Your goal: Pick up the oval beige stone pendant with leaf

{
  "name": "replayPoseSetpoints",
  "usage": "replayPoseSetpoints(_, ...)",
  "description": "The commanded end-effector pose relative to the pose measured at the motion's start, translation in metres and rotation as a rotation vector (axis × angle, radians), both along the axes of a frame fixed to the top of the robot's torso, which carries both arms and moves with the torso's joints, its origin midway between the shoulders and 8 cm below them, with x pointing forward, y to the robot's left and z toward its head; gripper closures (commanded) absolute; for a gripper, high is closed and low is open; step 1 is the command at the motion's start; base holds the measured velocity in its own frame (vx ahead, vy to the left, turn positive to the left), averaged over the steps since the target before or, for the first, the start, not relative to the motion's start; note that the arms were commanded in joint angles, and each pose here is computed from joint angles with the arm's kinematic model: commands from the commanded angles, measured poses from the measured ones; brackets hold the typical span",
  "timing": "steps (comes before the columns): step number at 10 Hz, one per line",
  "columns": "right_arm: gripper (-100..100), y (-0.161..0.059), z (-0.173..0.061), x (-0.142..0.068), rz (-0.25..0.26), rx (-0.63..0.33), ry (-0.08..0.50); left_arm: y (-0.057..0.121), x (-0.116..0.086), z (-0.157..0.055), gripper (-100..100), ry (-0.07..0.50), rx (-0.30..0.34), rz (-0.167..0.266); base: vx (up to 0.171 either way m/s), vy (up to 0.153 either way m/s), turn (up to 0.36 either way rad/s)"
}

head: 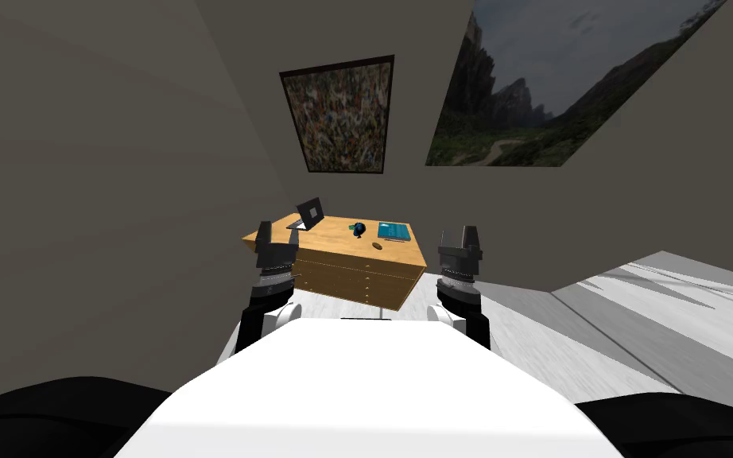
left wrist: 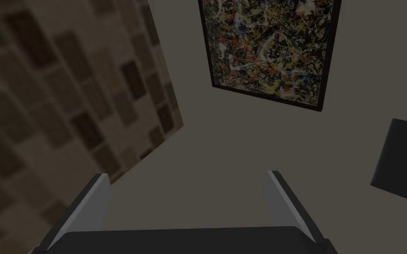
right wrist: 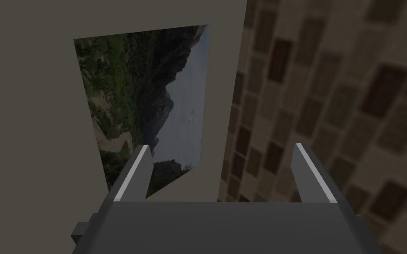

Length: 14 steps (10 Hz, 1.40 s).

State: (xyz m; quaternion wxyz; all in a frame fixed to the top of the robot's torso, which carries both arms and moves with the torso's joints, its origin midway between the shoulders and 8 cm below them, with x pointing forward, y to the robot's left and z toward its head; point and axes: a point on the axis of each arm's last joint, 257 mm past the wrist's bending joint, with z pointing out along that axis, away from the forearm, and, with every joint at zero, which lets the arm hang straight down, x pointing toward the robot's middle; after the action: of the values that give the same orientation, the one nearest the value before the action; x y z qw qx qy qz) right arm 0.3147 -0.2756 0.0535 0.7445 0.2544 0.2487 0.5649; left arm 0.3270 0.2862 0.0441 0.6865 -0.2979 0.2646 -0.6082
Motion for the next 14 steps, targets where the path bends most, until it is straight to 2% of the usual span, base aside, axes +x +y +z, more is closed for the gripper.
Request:
replayPoseSetpoints(1, -100, 0.005, -0.003, 0.000, 0.012, -0.041, 0.013, 0.000, 0.000, 0.000, 0, 0.000, 0.000, 0.000, -0.007, 0.002, 0.049)
replayPoseSetpoints(6, -100, 0.029, -0.035, 0.000, 0.059, -0.240, 0.095, 0.000, 0.000, 0.000, 0, 0.000, 0.000, 0.000, -0.054, 0.017, 0.075)
replayPoseSetpoints(9, -100, 0.045, -0.073, -0.002, 0.104, -0.385, 0.173, 0.000, 0.000, 0.000, 0, 0.000, 0.000, 0.000, -0.121, 0.045, 0.117)
replayPoseSetpoints(10, -100, 0.047, -0.073, -0.002, 0.112, -0.397, 0.175, 0.000, 0.000, 0.000, 0, 0.000, 0.000, 0.000, -0.097, 0.033, 0.031)
replayPoseSetpoints(12, -100, 0.056, -0.107, -0.007, 0.154, -0.497, 0.239, 0.000, 0.000, 0.000, 0, 0.000, 0.000, 0.000, -0.102, 0.042, 0.105)
replayPoseSetpoints(13, -100, 0.058, -0.108, -0.007, 0.167, -0.516, 0.242, 0.000, 0.000, 0.000, 0, 0.000, 0.000, 0.000, -0.088, 0.043, 0.039)
replayPoseSetpoints(14, -100, 0.061, -0.127, -0.011, 0.191, -0.563, 0.277, 0.000, 0.000, 0.000, 0, 0.000, 0.000, 0.000, -0.080, 0.055, 0.081)
